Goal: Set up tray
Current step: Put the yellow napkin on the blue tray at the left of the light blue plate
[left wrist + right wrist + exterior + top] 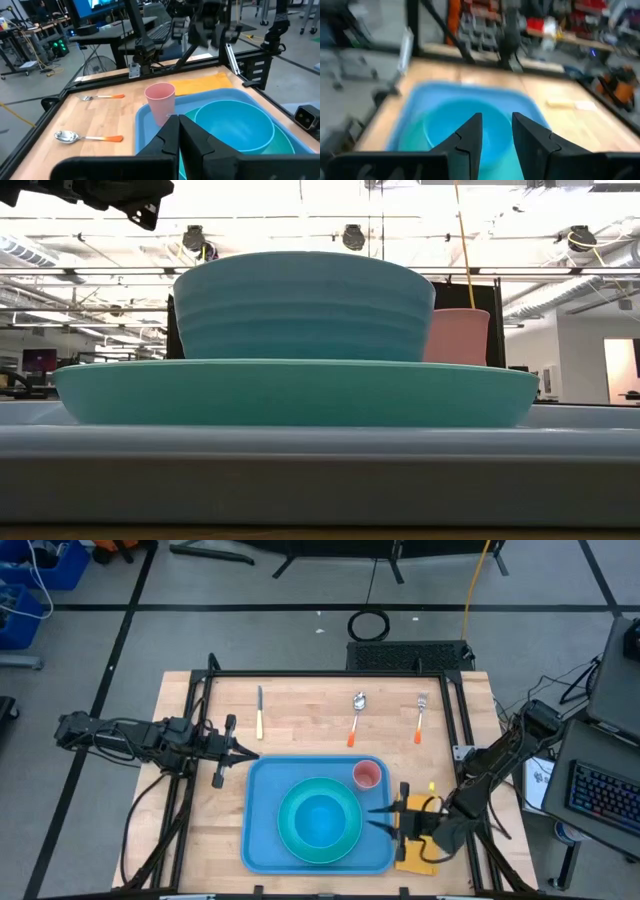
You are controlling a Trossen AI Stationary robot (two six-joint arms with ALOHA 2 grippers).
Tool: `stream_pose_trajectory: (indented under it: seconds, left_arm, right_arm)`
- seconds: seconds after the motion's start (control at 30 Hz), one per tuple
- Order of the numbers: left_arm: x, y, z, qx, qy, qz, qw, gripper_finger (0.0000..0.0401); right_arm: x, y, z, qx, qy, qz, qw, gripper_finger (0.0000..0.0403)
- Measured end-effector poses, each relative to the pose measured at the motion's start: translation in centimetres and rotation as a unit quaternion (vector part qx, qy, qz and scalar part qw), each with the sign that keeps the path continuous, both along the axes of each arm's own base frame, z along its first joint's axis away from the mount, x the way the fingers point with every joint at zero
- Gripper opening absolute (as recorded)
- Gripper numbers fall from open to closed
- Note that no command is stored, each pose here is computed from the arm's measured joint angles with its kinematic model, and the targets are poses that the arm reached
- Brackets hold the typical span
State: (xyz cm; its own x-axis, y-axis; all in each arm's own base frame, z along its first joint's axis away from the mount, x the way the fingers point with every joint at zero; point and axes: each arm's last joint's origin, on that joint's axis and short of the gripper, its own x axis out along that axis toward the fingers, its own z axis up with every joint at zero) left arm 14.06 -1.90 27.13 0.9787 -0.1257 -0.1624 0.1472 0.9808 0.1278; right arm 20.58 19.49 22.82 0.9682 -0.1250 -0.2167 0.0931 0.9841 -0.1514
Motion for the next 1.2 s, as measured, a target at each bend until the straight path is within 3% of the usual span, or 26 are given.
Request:
stream_pose_trajectory:
  seconds: [0.23, 0.4, 0.63, 0.8, 0.9, 1.13, 1.2]
  left_arm:
    - [0.0, 0.0, 0.0, -0.006, 0.001, -0.003, 1.0, 0.0025]
    - [0.0, 0.0, 0.0, -0.004, 0.001, 0.0, 1.0, 0.0021]
    - [0.0, 0.1, 0.0, 0.009, -0.001, 0.016, 1.0, 0.0005]
    - [0.0, 0.1, 0.0, 0.008, -0.001, 0.017, 1.0, 0.0026]
    - [0.0, 0.1, 0.0, 0.007, -0.001, 0.017, 1.0, 0.0031]
    - [0.0, 0.1, 0.0, 0.004, -0.001, 0.018, 1.0, 0.0011]
    - [0.0, 0.1, 0.0, 0.003, 0.0, 0.018, 1.0, 0.0004]
  right_arm:
    - [0.0, 0.1, -0.6, 0.064, 0.039, 0.034, 0.997, 0.0095]
    - [0.8, -0.2, 0.2, 0.062, 0.053, 0.039, 0.996, 0.0096]
    - [1.1, -0.6, 2.5, 0.027, 0.141, 0.004, 0.99, 0.0096]
    - [0.8, -0.6, 3.6, 0.078, 0.203, 0.012, 0.976, 0.0096]
    - [1.2, -0.4, 3.1, 0.122, 0.251, 0.019, 0.96, 0.0096]
    - [2.0, 1.2, -1.0, 0.227, 0.404, 0.015, 0.886, 0.0096]
    - [2.2, 1.6, -1.5, 0.246, 0.419, 0.017, 0.874, 0.0096]
